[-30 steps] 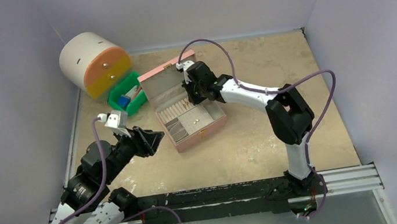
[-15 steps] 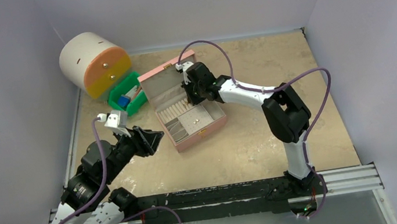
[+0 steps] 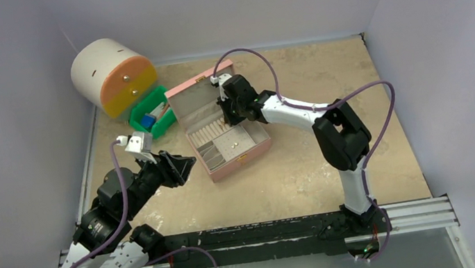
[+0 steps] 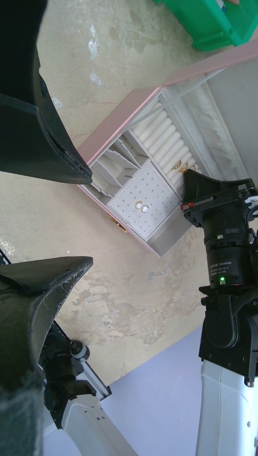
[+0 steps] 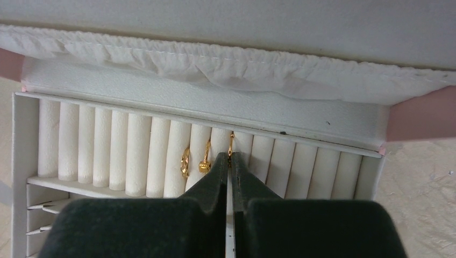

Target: Organize the mixed jewelry

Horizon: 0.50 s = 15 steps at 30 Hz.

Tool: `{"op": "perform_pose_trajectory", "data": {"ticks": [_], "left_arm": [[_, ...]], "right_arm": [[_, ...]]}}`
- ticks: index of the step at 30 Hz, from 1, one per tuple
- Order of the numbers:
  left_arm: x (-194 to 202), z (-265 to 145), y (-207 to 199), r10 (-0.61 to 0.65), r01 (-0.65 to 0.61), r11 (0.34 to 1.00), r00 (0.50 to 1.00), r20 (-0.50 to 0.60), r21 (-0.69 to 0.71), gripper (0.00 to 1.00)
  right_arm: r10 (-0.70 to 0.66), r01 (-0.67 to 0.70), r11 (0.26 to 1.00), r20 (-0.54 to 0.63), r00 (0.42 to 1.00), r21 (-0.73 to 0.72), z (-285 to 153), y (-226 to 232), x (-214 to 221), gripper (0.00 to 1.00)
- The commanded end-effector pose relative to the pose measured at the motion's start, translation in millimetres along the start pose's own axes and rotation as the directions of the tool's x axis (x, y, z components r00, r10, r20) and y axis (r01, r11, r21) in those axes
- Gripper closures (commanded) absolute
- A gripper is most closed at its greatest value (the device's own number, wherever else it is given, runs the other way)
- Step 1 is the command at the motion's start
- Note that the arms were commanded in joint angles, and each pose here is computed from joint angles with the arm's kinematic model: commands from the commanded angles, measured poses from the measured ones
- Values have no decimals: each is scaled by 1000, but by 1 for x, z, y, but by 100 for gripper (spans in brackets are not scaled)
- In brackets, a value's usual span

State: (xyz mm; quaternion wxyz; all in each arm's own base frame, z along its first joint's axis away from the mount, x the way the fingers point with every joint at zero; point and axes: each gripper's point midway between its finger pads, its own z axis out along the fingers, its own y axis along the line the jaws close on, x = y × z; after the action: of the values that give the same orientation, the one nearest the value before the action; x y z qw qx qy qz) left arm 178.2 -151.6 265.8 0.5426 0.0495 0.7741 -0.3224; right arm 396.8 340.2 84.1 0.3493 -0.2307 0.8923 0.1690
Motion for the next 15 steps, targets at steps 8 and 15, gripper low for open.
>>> {"op": "perform_pose_trajectory", "data": {"ticks": [8, 15], "left_arm": [[-12, -2, -3, 6, -6, 1000, 999, 33, 2, 49], [-13, -2, -3, 5, -5, 1000, 999, 37, 1, 48]], "right_arm": [[56, -52, 995, -47, 997, 81, 21, -18, 19, 100], [66, -61, 991, -37, 997, 119, 15, -24, 15, 100]]}}
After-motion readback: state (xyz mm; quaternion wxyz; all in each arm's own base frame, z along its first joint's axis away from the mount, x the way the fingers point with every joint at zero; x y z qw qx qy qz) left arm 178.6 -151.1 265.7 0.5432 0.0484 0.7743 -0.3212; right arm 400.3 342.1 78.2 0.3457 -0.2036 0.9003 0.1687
